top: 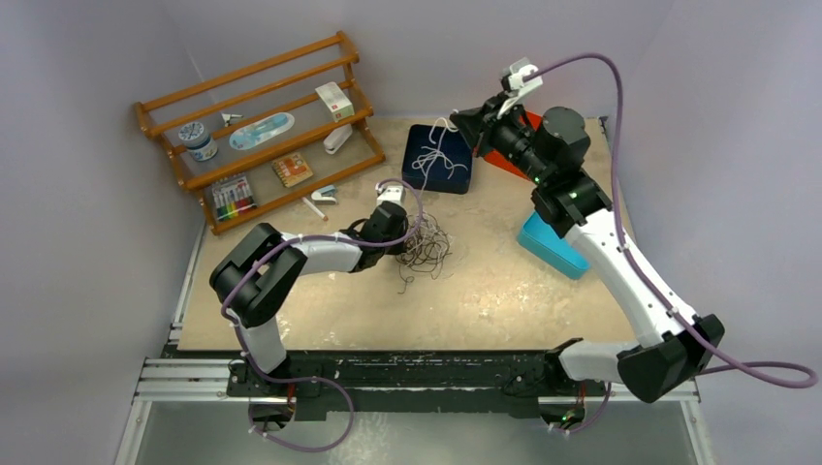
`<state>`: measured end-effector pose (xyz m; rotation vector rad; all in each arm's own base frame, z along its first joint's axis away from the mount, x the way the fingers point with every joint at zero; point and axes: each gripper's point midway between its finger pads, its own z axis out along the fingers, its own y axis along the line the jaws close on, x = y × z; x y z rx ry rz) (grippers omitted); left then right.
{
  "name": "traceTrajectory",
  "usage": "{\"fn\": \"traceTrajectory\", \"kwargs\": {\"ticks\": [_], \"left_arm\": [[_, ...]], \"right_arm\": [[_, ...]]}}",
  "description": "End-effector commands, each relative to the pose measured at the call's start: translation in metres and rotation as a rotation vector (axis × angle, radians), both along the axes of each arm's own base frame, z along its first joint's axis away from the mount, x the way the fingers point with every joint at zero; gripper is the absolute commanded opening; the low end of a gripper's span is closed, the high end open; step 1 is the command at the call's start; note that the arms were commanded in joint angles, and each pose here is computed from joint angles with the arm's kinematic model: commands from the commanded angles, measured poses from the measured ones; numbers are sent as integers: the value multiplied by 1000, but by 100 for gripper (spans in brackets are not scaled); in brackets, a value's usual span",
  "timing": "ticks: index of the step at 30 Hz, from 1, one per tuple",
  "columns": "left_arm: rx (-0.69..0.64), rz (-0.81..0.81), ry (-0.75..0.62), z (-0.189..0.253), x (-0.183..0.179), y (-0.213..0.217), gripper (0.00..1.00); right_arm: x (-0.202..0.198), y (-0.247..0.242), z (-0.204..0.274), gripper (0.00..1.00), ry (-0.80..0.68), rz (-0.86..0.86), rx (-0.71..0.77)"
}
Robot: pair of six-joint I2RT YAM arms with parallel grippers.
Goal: Untangle the cables
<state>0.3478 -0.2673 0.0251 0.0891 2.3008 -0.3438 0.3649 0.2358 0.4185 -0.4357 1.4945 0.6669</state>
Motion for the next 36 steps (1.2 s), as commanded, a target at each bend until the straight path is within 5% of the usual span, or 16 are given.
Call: {"fn": "traceTrajectory", "kwargs": {"ticks": [1,18,36], "left_arm": [[0,4,-14,1,-1,2,4],[34,13,-3,-6,-8,13,0],[86,36,7,-15,-9,23,0]], "right_arm": [[-8,-26,64,0,-156,-106,42],[-49,-112,194,0,-483,-447,151],[-99,-192,240,0,-633,-767,178]]}}
